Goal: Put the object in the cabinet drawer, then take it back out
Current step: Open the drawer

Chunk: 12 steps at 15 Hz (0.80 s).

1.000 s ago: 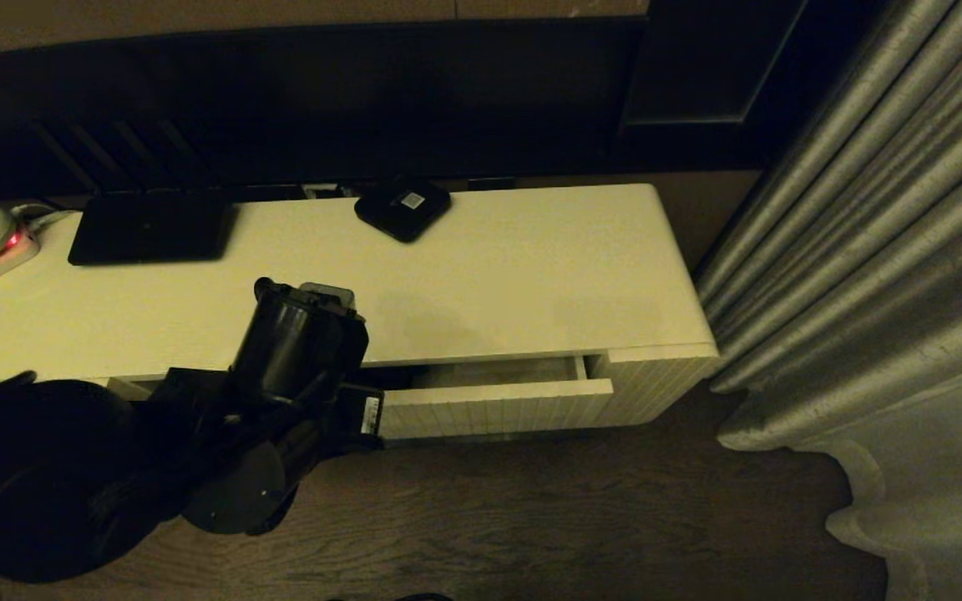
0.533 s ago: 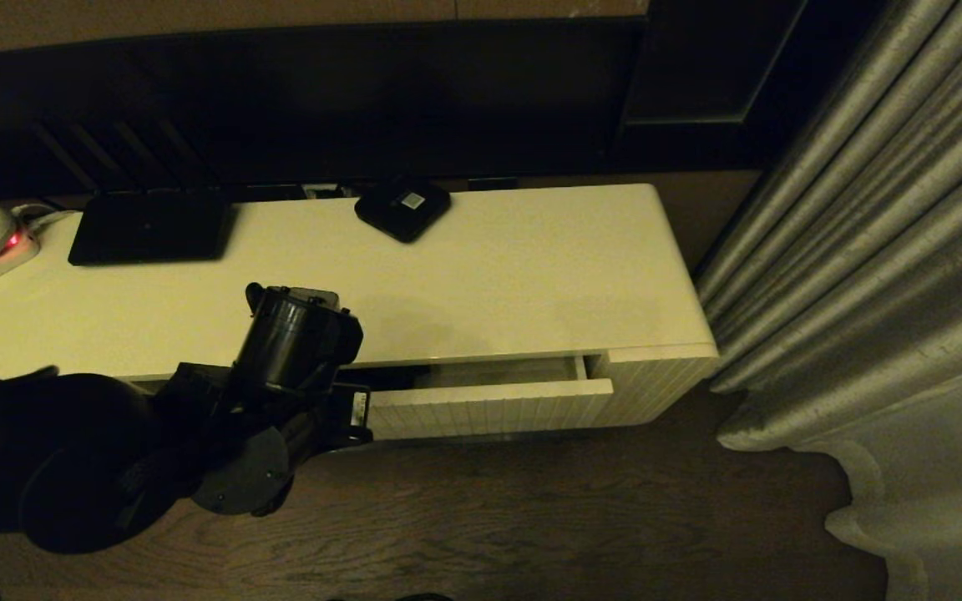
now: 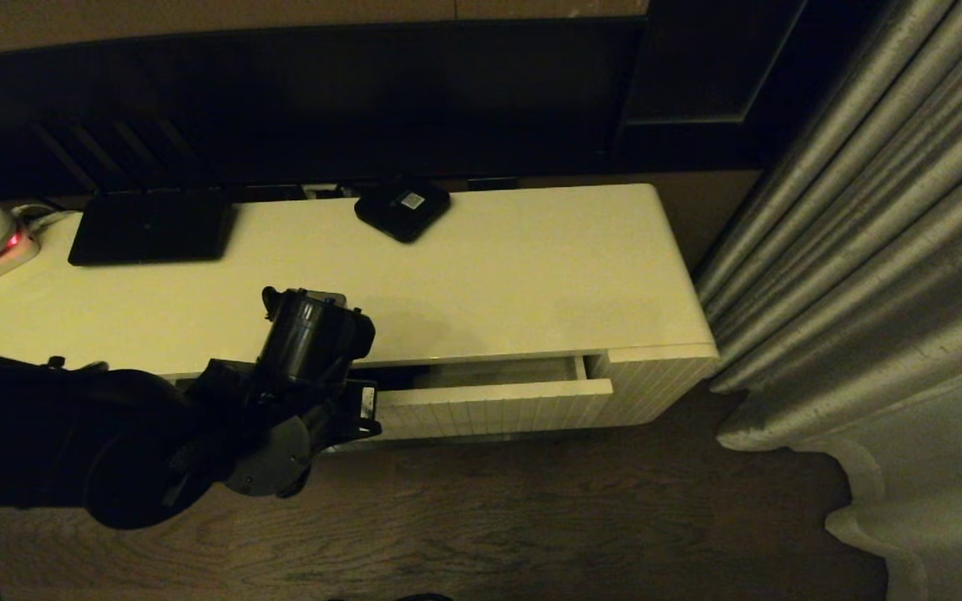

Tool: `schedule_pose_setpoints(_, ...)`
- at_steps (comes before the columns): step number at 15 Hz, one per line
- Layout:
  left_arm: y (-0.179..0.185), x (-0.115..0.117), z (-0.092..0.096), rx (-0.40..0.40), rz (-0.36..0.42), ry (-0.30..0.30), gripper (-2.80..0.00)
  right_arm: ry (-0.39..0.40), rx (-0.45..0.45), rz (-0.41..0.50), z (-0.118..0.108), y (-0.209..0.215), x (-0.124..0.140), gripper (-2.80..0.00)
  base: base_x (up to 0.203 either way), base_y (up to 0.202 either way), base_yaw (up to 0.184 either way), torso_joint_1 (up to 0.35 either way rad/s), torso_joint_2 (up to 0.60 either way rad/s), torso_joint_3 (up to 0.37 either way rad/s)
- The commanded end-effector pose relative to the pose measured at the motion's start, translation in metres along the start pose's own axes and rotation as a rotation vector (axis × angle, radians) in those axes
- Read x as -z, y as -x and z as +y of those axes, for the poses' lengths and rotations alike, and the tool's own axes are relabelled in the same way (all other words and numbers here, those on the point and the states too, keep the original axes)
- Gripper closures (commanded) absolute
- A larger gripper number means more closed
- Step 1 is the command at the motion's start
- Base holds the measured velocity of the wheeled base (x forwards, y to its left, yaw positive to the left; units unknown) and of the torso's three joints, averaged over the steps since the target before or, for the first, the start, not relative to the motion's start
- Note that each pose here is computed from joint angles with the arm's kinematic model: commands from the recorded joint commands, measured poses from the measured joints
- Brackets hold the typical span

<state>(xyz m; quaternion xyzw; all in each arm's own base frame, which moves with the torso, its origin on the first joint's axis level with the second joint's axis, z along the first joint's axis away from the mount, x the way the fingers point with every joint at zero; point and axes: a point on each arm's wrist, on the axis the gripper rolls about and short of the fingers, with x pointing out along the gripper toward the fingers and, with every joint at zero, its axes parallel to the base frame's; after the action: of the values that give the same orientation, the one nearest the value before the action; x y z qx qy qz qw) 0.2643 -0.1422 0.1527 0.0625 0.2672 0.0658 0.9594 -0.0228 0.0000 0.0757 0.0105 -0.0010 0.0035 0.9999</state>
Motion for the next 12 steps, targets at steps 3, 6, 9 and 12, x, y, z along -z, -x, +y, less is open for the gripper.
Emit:
schedule_pose_setpoints(3, -0.011, -0.003, -0.003, -0.011, 0.005, 0.005, 0.00, 0.000, -0.001, 0.000, 0.000, 0.000, 0.000, 0.00, 0.000, 0.000, 0.000, 0.000, 0.00, 0.000)
schedule_pose_setpoints(6, -0.012, -0.008, -0.005, -0.009, -0.005, 0.012, 0.00, 0.000, -0.001, 0.000, 0.000, 0.000, 0.000, 0.00, 0.000, 0.000, 0.000, 0.000, 0.00, 0.000)
schedule_pose_setpoints(9, -0.017, -0.007, -0.005, -0.018, 0.001, 0.012, 0.00, 0.000, -0.001, 0.000, 0.000, 0.000, 0.000, 0.00, 0.000, 0.000, 0.000, 0.000, 0.00, 0.000)
schedule_pose_setpoints(12, -0.021, -0.005, -0.003, -0.028, 0.012, 0.012, 0.00, 0.000, -0.001, 0.000, 0.000, 0.000, 0.000, 0.00, 0.000, 0.000, 0.000, 0.000, 0.00, 0.000)
